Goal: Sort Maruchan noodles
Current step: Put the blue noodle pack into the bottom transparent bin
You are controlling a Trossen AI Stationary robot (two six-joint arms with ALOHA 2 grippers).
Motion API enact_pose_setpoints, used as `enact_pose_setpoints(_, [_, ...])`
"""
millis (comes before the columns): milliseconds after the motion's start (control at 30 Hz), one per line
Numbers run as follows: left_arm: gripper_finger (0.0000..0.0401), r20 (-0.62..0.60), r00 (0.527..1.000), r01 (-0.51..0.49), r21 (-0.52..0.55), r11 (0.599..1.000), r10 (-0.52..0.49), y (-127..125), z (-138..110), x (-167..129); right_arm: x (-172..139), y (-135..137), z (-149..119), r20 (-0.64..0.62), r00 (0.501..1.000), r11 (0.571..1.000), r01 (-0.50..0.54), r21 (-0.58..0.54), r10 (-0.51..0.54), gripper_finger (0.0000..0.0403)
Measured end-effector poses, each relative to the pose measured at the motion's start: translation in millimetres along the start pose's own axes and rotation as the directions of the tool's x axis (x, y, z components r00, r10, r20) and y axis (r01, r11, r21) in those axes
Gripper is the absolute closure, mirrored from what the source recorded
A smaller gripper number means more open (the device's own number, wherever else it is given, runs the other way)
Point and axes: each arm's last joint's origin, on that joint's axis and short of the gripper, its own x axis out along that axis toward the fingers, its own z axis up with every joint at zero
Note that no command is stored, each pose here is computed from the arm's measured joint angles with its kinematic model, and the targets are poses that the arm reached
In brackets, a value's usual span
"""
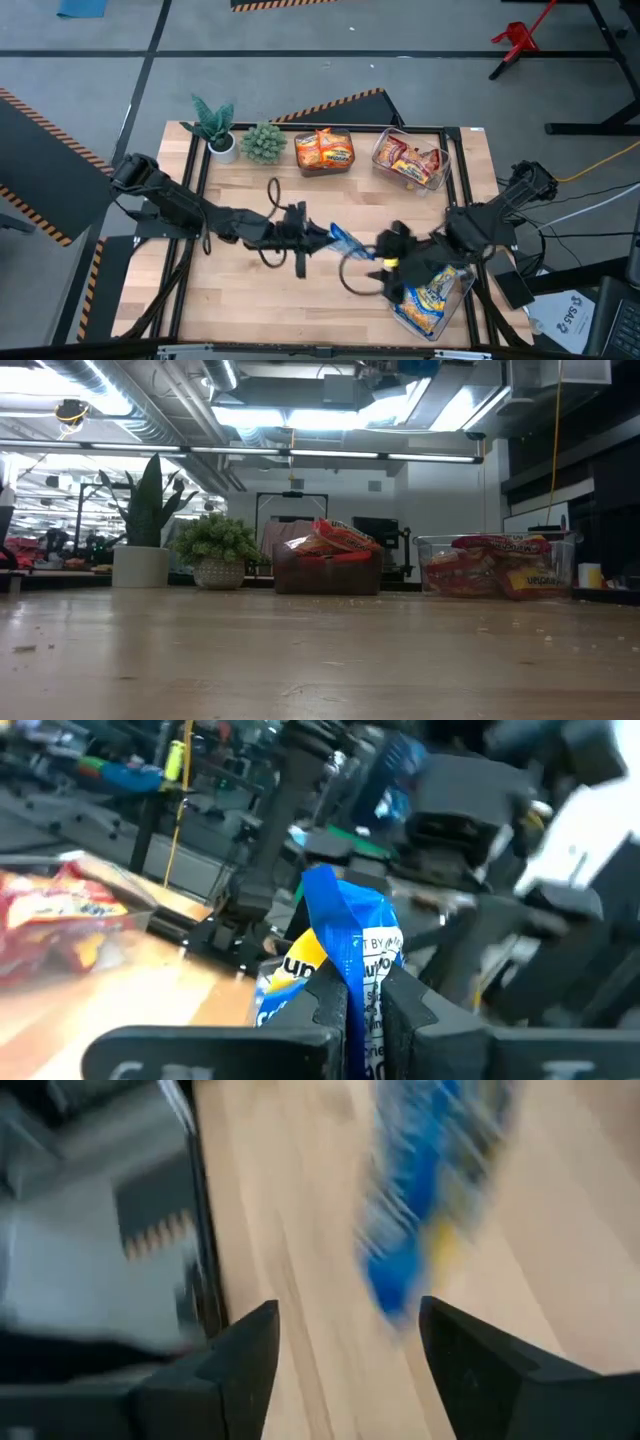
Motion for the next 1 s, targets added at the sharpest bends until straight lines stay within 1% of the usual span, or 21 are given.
enact_pose_setpoints(100, [0.0385,-0.026,1.0,0.013,0.118,0.993,-0.01,-13.5,-1.8,13.1,-22.1,3.5,-15.3,-0.164,0.985,0.999,0.049,0.001,-0.049,0.0174])
enact_pose_setpoints(200, [0.0385,-0.037,0.999,0.01,0.237,0.972,-0.001,-26.3,-4.7,26.6,-53.7,10.0,-34.8,-0.317,0.943,0.994,0.109,0.018,-0.097,0.0178])
enact_pose_setpoints(300, [0.0385,-0.027,0.999,-0.033,0.308,0.951,0.043,-33.4,-11.3,40.3,-95.4,19.6,-55.2,-0.396,0.909,0.985,0.163,0.05,-0.13,0.0187])
enact_pose_setpoints(333, [0.0385,-0.024,0.998,-0.039,0.334,0.942,0.05,-35.2,-13.7,46.5,-108.9,21.8,-61.8,-0.403,0.904,0.981,0.183,0.067,-0.141,0.019])
enact_pose_setpoints(367, [0.0385,-0.02,0.998,-0.044,0.362,0.931,0.055,-36.4,-15.7,54.2,-120.2,25.5,-68.5,-0.386,0.913,0.979,0.182,0.097,-0.131,0.0193])
enact_pose_setpoints(400, [0.0385,-0.016,0.998,-0.048,0.388,0.92,0.059,-37.6,-18.7,62.2,-128.7,29.3,-73.9,-0.352,0.93,0.981,0.153,0.121,-0.102,0.0195])
enact_pose_setpoints(433, [0.0385,-0.01,0.997,-0.06,0.409,0.91,0.07,-38.8,-21.6,70.4,-135.2,31.6,-78.9,-0.312,0.946,0.982,0.133,0.134,-0.086,0.0198])
enact_pose_setpoints(500, [0.0385,0.005,0.995,-0.089,0.44,0.893,0.097,-41.2,-28.5,88.9,-145.3,33.6,-88.4,-0.234,0.969,0.978,0.125,0.17,-0.083,0.0204])
enact_pose_setpoints(567, [0.0385,0.008,0.993,-0.106,0.485,0.868,0.117,-44.0,-34.4,105.6,-150.6,34.4,-96.0,-0.205,0.975,0.969,0.124,0.213,-0.079,0.0209])
enact_pose_setpoints(633, [0.0385,0.019,0.994,-0.104,0.531,0.841,0.111,-47.7,-38.6,121.6,-151.4,35.7,-102.0,-0.212,0.974,0.966,0.129,0.225,-0.08,0.0214])
enact_pose_setpoints(700, [0.0385,0.044,0.992,-0.123,0.58,0.805,0.12,-51.2,-41.2,136.0,-150.6,37.5,-108.6,-0.226,0.971,0.96,0.139,0.241,-0.084,0.0219])
enact_pose_setpoints(800, [0.0385,0.114,0.971,-0.234,0.619,0.749,0.209,-51.8,-43.2,155.6,-149.5,39.3,-116.5,-0.234,0.968,0.955,0.154,0.254,-0.094,0.0226])
enact_pose_setpoints(833, [0.0385,0.131,0.965,-0.26,0.624,0.737,0.229,-49.8,-43.7,162.3,-148.8,39.2,-118.8,-0.242,0.965,0.952,0.162,0.259,-0.098,0.0228])
enact_pose_setpoints(900, [0.0385,0.141,0.963,-0.265,0.636,0.725,0.229,-45.2,-48.0,175.8,-147.5,38.5,-123.7,-0.266,0.958,0.944,0.184,0.275,-0.109,0.0232])
enact_pose_setpoints(1000, [0.0385,0.135,0.971,-0.236,0.661,0.712,0.197,-39.9,-57.6,192.6,-144.9,37.8,-127.5,-0.286,0.95,0.937,0.205,0.282,-0.122,0.0237])
